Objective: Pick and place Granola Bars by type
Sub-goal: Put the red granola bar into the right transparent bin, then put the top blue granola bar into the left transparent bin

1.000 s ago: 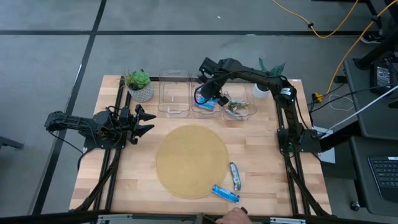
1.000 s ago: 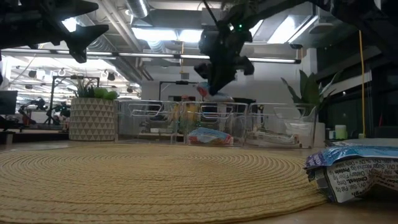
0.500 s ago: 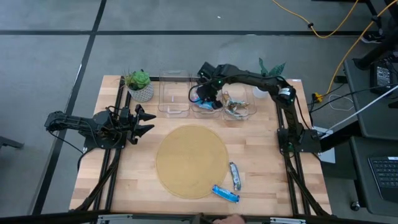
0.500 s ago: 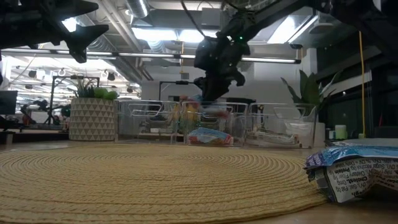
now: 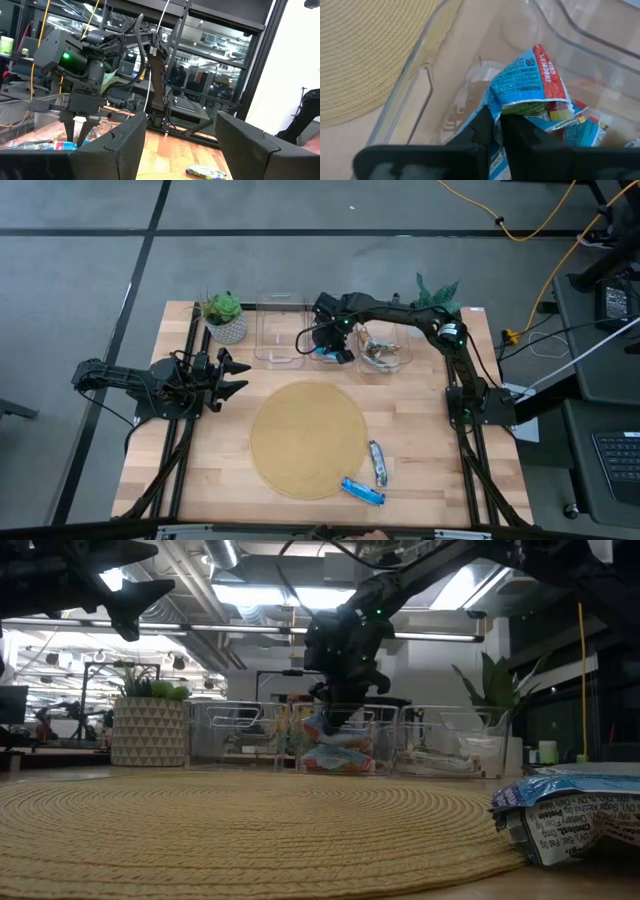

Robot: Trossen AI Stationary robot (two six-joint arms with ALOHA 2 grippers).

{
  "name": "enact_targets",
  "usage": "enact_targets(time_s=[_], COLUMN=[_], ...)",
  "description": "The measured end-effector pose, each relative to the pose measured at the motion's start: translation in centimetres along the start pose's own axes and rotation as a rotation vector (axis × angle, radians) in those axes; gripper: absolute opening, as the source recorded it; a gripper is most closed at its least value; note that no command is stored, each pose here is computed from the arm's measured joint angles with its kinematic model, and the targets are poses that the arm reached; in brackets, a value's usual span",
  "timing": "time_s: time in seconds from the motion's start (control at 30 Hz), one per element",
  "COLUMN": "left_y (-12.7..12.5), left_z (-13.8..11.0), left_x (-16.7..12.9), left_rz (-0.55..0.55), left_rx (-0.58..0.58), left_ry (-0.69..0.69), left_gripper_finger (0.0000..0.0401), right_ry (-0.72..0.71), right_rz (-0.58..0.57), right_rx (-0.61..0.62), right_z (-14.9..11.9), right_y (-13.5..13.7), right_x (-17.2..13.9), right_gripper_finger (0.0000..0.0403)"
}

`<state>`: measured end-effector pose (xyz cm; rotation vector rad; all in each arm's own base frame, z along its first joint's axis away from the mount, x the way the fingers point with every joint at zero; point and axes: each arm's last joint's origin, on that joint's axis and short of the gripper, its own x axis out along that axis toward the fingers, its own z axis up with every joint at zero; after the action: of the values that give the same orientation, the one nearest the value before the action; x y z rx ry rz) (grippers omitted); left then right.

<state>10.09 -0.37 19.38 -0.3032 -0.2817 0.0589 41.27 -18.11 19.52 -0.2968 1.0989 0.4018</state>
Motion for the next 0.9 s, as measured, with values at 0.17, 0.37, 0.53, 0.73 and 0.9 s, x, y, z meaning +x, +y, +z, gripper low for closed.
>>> enact_targets(time_s=[0.17,0.37,0.53,0.73,0.9], left_y=[0.0,0.0,0.0,0.0,0.0], left_z=[0.0,0.0,0.0,0.0,0.0], left_x=[0.0,0.0,0.0,0.0,0.0], left_rz=[0.000,-0.001,-0.001,-0.001,-0.001], left_rx=[0.000,0.000,0.000,0.000,0.000], left_ry=[0.000,0.000,0.000,0.000,0.000], left_gripper_finger=[0.0226,0.0226,0.0226,0.0226,0.0226], right_ry=[-0.002,-0.003,-0.002,0.063,0.153], right_rz=[-0.002,0.000,-0.007,-0.087,-0.212], right_rx=[0.019,0.034,0.075,0.127,0.156], right_z=[0.0,0.0,0.0,0.1,0.5], right_y=[0.0,0.0,-0.1,-0.3,-0.1], right_x=[0.0,0.0,0.0,-0.3,-1.2], right_gripper_finger=[0.0041,0.0048,0.0092,0.0174,0.0212])
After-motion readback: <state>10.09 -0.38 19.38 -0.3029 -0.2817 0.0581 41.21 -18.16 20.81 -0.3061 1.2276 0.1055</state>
